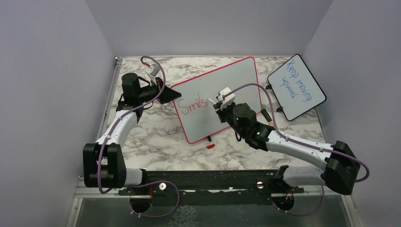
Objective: Write a sentence on the whiteboard
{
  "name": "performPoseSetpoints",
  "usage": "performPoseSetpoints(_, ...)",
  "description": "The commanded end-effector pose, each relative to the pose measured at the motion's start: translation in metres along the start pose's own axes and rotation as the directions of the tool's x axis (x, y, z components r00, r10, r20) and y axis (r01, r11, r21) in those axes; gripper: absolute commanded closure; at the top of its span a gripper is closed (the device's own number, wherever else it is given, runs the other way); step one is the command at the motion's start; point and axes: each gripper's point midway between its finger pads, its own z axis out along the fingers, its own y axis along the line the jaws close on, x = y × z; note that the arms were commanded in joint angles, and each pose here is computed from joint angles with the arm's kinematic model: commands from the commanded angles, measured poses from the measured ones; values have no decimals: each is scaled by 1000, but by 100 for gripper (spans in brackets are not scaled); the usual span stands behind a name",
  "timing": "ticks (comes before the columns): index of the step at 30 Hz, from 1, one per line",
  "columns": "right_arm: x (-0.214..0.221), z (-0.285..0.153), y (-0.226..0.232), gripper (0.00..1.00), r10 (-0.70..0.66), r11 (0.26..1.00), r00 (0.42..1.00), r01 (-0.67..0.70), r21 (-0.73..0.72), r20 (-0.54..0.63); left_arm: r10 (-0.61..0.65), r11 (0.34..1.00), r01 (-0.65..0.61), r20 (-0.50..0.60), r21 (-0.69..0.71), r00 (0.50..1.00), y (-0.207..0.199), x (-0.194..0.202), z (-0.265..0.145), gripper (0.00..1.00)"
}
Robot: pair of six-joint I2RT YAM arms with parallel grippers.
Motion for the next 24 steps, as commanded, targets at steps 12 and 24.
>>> performPoseSetpoints(12, -11, 1, -6, 99, -20, 999, 1000, 20, 26, 3, 4, 991, -11, -56, -130, 998, 33, 29, 7, 100)
performPoseSetpoints(24, -8, 2, -15, 99, 1, 996, 1000, 0, 85, -5, 5, 992, -12, -55, -126, 998, 32, 28, 7, 100)
